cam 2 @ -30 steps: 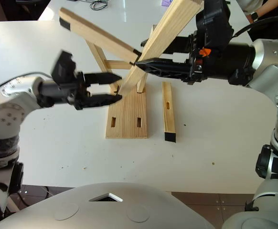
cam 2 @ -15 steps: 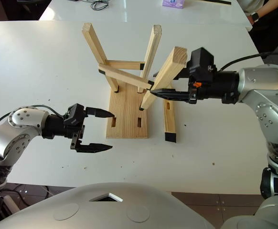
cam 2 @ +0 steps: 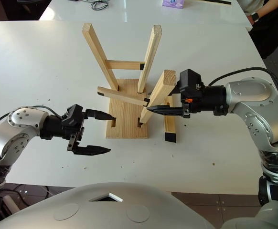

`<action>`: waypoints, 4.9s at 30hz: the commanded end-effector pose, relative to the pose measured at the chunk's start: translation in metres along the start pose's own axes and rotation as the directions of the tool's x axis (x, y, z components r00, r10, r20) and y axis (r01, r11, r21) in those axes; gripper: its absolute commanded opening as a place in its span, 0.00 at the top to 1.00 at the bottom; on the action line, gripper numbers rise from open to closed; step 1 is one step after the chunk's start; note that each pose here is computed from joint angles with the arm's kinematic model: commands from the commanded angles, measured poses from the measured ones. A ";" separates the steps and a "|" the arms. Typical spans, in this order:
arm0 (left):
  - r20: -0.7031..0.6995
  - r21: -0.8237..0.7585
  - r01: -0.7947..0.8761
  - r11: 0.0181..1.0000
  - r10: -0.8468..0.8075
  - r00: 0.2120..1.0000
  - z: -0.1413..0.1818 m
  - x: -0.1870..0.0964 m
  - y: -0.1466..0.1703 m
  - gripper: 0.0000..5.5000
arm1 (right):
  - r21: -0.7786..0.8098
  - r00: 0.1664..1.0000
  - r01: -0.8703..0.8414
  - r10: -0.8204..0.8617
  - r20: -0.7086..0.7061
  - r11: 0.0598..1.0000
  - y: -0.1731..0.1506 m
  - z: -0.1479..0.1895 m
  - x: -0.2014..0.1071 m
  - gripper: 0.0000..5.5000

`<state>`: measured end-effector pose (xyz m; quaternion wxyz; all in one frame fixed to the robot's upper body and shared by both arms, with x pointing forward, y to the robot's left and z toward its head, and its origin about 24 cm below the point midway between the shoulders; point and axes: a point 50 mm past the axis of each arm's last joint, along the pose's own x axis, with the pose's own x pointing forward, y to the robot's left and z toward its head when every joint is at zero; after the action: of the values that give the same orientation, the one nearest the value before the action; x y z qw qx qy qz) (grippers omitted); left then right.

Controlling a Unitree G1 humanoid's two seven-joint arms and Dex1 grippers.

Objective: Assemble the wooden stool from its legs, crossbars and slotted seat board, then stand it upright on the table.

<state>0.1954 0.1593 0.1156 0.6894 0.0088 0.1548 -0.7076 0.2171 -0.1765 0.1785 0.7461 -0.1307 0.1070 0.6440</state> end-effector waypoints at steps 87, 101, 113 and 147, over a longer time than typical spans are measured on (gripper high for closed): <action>-0.063 -0.157 -0.071 0.985 0.062 0.996 -0.030 -0.043 0.024 0.02 | 0.052 0.952 0.183 -0.164 -0.257 0.982 0.014 -0.104 0.016 0.37; 0.031 -0.153 -0.286 0.946 0.294 0.955 -0.029 -0.061 0.005 0.02 | 0.237 0.638 0.769 -0.687 -0.348 0.594 0.056 -0.070 0.014 0.13; 0.044 -0.151 -0.283 0.947 0.293 0.955 -0.029 -0.050 0.003 0.02 | 0.288 0.483 0.875 -0.692 -0.536 0.388 0.056 -0.102 0.026 0.02; 0.166 -0.075 -0.433 0.898 0.439 0.883 0.008 -0.074 0.031 0.02 | 0.324 0.376 0.914 -0.816 -0.439 0.247 0.050 -0.121 0.026 0.63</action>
<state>0.2238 0.2265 0.1230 0.8321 -0.0374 0.1149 -0.5413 0.1676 -0.1829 0.0472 0.9597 -0.0217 0.2740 0.0584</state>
